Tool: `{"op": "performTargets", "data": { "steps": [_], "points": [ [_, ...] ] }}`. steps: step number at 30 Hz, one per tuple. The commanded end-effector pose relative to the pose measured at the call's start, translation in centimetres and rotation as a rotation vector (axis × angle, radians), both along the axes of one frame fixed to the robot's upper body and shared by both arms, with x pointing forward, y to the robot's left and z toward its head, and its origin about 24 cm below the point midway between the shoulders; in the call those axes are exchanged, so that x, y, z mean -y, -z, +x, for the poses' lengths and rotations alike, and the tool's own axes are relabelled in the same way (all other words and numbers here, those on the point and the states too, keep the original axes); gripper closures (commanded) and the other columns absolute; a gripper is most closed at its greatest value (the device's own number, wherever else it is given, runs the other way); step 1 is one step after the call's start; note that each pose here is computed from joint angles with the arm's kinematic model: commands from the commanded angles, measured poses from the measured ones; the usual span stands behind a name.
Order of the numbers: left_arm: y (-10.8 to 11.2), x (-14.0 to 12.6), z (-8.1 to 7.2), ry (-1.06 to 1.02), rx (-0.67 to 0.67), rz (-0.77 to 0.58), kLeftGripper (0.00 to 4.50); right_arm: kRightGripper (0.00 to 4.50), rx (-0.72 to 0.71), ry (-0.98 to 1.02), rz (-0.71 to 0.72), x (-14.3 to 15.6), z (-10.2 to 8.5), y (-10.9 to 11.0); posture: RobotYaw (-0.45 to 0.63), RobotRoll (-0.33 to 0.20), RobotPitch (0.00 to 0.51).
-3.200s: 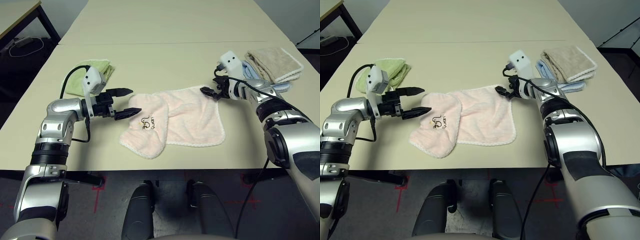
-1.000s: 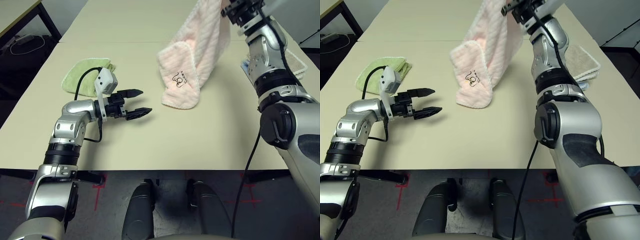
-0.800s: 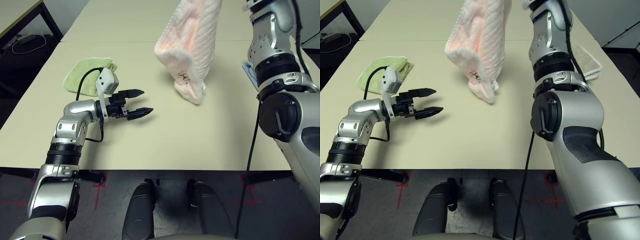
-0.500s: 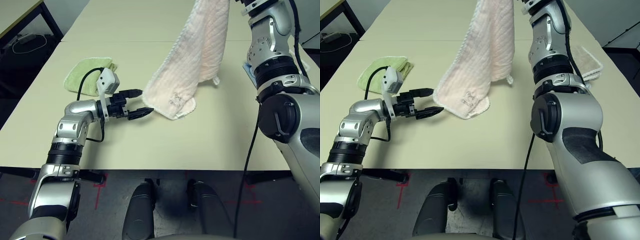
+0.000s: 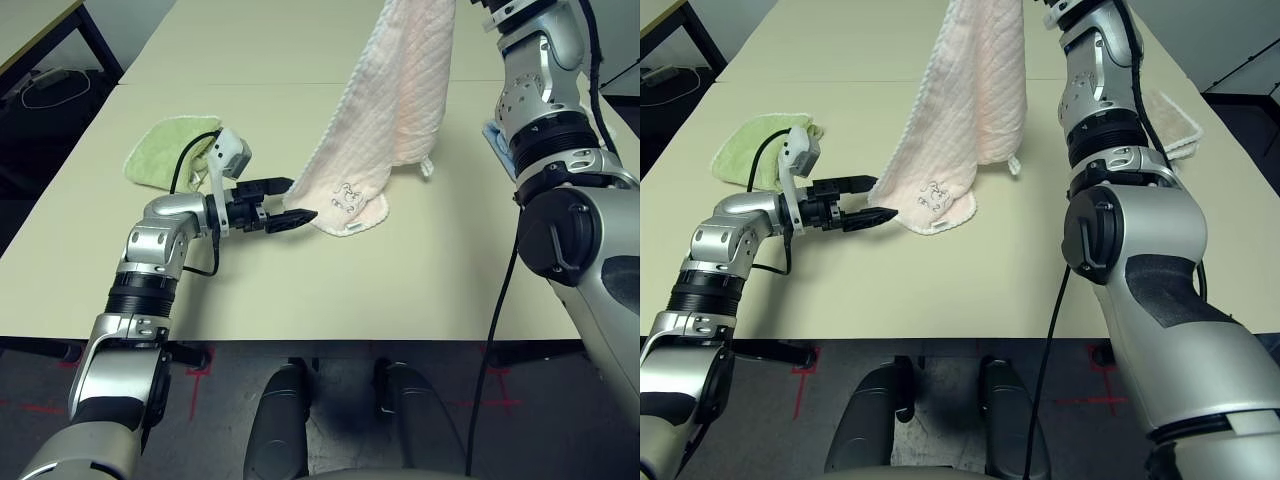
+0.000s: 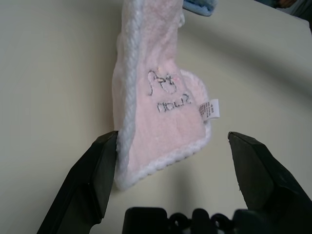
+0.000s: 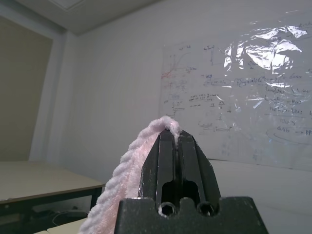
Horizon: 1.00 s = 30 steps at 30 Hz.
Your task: Fold the towel and set it aside.
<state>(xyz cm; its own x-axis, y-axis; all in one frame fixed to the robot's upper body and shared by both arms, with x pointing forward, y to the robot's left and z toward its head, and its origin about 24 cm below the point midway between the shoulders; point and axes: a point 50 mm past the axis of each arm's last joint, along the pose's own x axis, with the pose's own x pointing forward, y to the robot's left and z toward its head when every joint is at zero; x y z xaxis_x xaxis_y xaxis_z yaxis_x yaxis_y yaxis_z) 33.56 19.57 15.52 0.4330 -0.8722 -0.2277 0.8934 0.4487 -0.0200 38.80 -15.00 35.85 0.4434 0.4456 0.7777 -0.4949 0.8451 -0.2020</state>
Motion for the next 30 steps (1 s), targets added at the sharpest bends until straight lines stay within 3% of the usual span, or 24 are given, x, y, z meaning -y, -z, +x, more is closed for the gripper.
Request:
{"op": "performTargets", "data": {
  "steps": [1, 21, 24, 30],
  "points": [
    [0.9, -0.9, -0.3, -0.046, -0.046, -0.014, 0.0, 4.46, 0.009, 0.001, -0.017, 0.1, -0.1, 0.0, 0.02, 0.0, 0.18],
    [1.3, 0.0, 1.0, -0.112, -0.147, -0.128, 0.0, 4.46, 0.011, 0.004, -0.033, 0.2, -0.2, 0.0, 0.01, 0.0, 0.176],
    [1.3, 0.1, 1.1, -0.102, -0.157, -0.126, 0.49, 4.5, 0.012, 0.005, -0.034, 0.2, -0.2, 0.0, 0.01, 0.0, 0.176],
    [2.1, -0.2, 0.7, -0.095, -0.207, -0.073, 2.79, 4.5, 0.016, 0.006, -0.033, 0.2, -0.2, -0.2, 0.01, 0.0, 0.174]
  ]
}}
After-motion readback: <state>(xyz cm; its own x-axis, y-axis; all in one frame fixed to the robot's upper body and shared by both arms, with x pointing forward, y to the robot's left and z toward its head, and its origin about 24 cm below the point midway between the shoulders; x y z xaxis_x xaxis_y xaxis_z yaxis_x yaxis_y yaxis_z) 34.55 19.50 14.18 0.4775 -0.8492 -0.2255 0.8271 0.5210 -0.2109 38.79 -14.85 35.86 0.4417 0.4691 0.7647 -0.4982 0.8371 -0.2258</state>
